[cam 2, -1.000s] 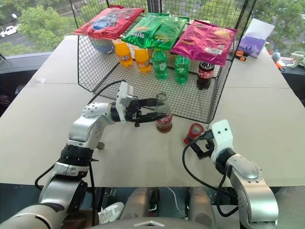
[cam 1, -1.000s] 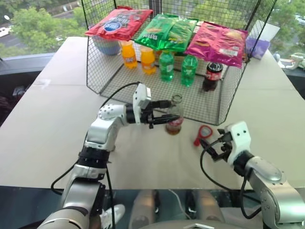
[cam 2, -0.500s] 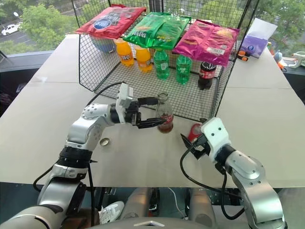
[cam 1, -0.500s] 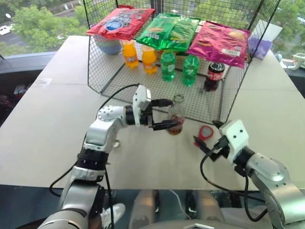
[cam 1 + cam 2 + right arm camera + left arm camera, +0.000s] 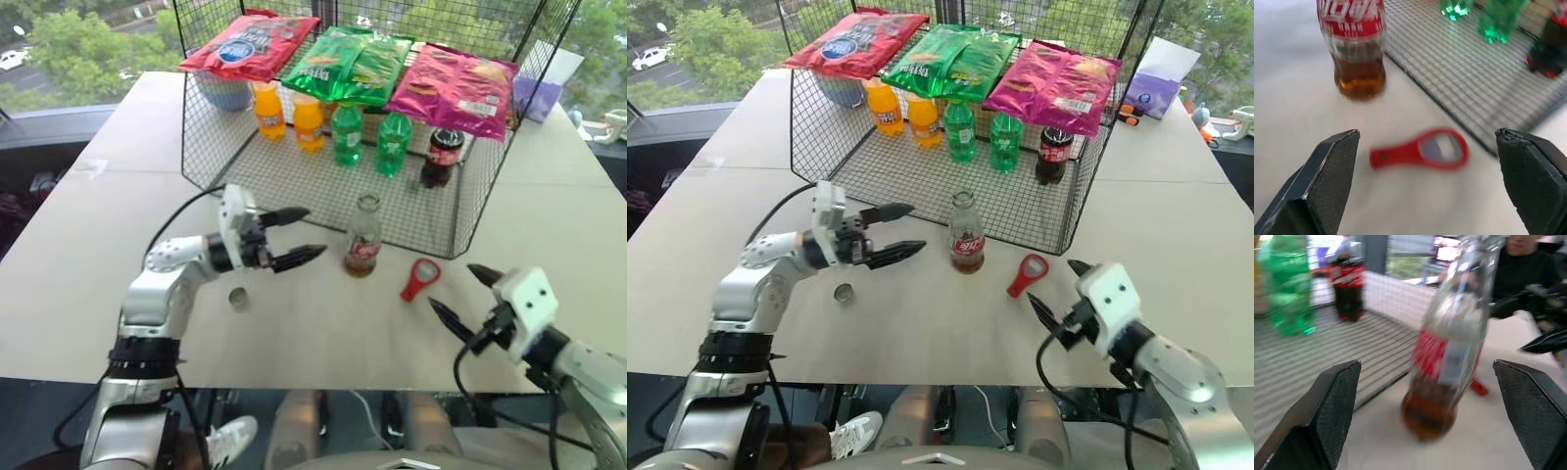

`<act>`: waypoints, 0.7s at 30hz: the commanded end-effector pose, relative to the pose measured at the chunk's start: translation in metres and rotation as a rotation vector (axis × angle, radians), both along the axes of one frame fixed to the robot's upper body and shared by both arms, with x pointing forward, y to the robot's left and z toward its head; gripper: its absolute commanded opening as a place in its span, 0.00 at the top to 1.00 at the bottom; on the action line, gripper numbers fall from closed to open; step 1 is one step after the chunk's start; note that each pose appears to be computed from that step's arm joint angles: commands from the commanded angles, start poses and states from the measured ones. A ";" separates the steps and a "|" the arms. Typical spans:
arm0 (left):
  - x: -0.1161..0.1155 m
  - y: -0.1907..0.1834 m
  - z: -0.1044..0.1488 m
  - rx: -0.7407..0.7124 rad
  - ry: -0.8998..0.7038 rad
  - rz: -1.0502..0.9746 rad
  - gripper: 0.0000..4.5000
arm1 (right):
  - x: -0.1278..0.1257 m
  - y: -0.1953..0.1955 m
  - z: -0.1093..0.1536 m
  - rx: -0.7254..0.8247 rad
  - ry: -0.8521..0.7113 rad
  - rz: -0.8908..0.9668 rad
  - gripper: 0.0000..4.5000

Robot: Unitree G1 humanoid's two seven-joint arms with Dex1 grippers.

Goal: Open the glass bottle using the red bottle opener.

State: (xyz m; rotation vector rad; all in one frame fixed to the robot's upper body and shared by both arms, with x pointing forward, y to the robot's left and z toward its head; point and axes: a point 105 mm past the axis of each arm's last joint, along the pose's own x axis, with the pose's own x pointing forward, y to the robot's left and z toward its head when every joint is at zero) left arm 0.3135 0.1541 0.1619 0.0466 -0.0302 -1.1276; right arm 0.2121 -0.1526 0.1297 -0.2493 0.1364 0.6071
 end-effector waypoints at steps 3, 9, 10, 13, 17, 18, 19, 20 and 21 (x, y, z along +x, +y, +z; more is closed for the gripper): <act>0.003 0.069 -0.010 -0.004 -0.022 0.254 0.01 | -0.024 -0.022 0.013 0.006 -0.090 -0.073 0.00; -0.003 0.123 -0.023 0.060 0.017 0.426 0.01 | -0.050 -0.044 0.007 0.000 -0.080 -0.095 0.00; -0.003 0.130 -0.025 0.072 0.019 0.458 0.01 | -0.053 -0.047 0.007 -0.003 -0.086 -0.097 0.00; -0.006 0.150 -0.030 0.075 0.033 0.533 0.01 | -0.060 -0.055 0.005 -0.006 -0.087 -0.117 0.00; -0.009 0.161 -0.032 0.089 0.027 0.575 0.01 | -0.063 -0.060 0.001 -0.006 -0.083 -0.134 0.00; -0.009 0.161 -0.032 0.092 0.025 0.579 0.01 | -0.063 -0.061 0.000 -0.005 -0.082 -0.135 0.00; -0.009 0.162 -0.032 0.091 0.016 0.582 0.01 | -0.063 -0.062 0.000 -0.004 -0.082 -0.136 0.00; -0.009 0.161 -0.031 0.096 0.013 0.580 0.01 | -0.063 -0.062 -0.001 -0.002 -0.083 -0.136 0.00; -0.009 0.160 -0.030 0.096 0.009 0.579 0.01 | -0.063 -0.063 -0.001 -0.001 -0.084 -0.136 0.00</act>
